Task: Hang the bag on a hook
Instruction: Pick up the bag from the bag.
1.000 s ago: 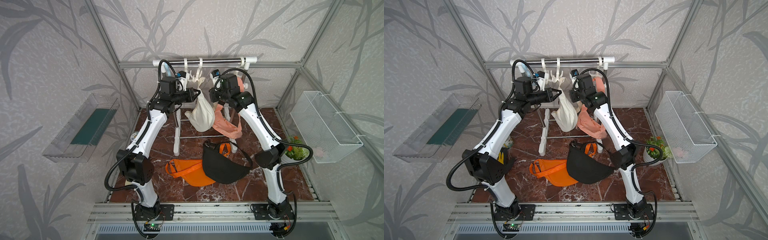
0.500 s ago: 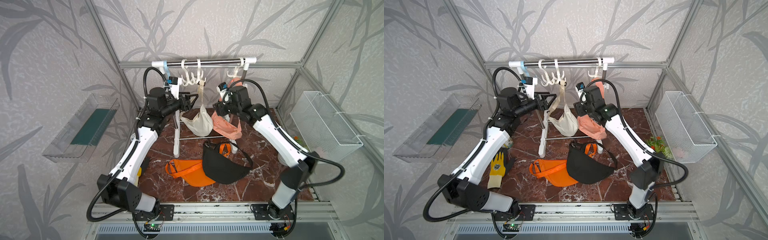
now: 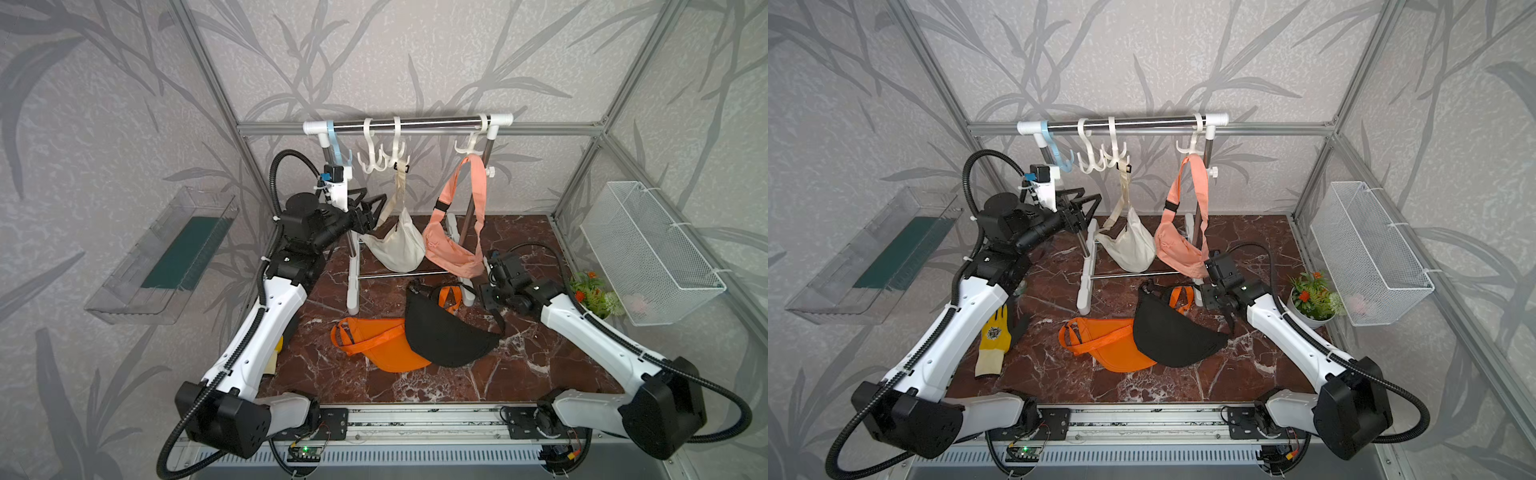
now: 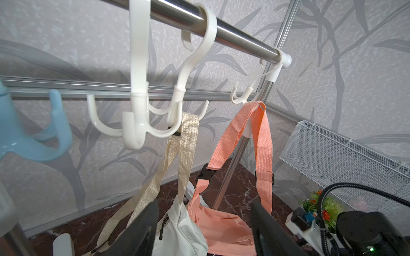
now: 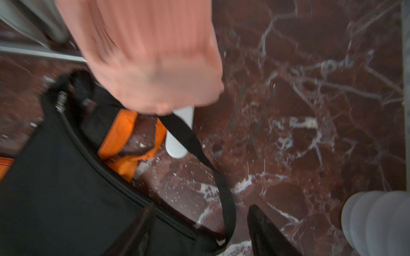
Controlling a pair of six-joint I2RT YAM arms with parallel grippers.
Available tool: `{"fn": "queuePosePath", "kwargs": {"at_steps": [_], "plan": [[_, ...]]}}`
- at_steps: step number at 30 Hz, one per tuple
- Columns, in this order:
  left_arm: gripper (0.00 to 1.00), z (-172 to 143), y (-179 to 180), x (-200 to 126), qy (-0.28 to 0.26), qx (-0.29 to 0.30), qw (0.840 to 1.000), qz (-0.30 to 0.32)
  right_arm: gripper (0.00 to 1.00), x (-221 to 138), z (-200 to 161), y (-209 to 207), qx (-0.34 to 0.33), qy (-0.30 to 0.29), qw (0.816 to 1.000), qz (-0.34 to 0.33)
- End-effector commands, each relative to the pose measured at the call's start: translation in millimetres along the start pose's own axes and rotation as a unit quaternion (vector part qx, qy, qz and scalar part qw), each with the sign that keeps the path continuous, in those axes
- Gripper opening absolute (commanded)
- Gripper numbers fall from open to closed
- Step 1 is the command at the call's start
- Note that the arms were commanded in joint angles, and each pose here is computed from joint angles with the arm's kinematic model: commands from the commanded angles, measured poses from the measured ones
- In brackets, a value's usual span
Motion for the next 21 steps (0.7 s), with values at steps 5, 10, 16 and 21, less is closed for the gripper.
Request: {"fn": "queuePosePath", "kwargs": {"at_steps": [5,10,16,21], "plan": [[0.72,23.1,-16.2,-21.2,-0.068,0.055,0.996,-0.026,0.69,33.7,-3.9,-21.9,0.074,0.007,0.997,-0.036],[0.73,25.9,-23.4,-30.6,-0.077,0.070,0.994,-0.037,0.69,64.5,-5.0,-16.8,0.071,0.027,0.997,-0.014],[0.74,27.5,-35.4,-41.4,-0.087,0.081,0.991,-0.065,0.69,92.3,0.6,-11.2,0.084,0.043,0.996,0.005],[0.75,23.7,-40.0,-48.0,-0.087,0.083,0.990,-0.072,0.68,112.4,-2.7,-5.3,0.081,0.071,0.994,0.005]]}}
Point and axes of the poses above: each gripper's point midway between its finger pads, its own x axis out along the fingers, its own y axis along the line the jaws close on, z = x × y, the point moved 3 cm from there along -x, back along the fingers, and after that the axes turned 11 degrees about x, right-handed, at the moved point
